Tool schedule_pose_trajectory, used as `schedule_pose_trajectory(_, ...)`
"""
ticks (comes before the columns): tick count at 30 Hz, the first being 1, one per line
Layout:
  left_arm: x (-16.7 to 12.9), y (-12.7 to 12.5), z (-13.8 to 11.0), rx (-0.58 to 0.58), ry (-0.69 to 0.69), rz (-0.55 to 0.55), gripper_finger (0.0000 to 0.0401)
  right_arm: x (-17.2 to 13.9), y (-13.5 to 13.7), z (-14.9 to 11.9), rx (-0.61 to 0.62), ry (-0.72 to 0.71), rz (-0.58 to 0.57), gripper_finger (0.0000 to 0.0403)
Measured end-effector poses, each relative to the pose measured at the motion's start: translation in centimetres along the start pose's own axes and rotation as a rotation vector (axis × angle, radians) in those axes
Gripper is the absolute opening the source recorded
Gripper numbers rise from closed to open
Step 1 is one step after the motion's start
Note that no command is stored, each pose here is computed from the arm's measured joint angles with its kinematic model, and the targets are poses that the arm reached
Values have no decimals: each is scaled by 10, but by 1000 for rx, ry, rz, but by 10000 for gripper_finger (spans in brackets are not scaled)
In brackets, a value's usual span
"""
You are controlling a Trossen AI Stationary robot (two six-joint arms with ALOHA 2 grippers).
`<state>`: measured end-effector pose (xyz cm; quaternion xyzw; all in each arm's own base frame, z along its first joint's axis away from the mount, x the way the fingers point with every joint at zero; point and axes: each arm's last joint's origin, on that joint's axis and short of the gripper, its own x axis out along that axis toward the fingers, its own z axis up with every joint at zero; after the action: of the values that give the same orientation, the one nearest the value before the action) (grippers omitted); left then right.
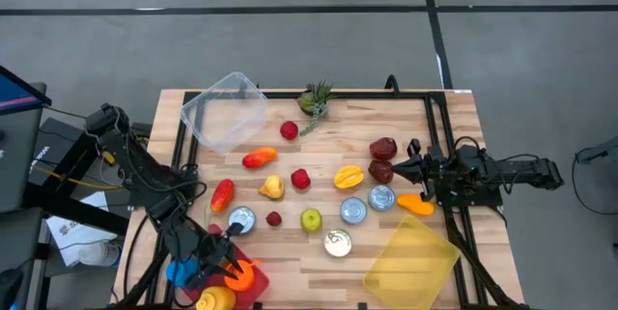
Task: Pick & Place Food Item
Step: Put the orange water bottle into the red bin
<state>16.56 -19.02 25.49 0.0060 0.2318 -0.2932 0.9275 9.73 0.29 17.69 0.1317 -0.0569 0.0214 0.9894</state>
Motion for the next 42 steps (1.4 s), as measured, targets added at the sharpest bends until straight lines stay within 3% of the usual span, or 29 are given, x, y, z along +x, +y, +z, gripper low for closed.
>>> schedule_pose_trajectory(25, 2, 1, -1, 5, 4, 34, 71, 0, 0, 0, 0, 0, 0, 0)
schedule_pose_trajectory(33, 2, 0, -2, 5, 9, 24, 114, 0, 0, 0, 0, 0, 0, 0)
schedule_pose_trajectory(42, 2, 0, -1, 1, 5, 22, 200, 0, 0, 0, 0, 0, 0, 0)
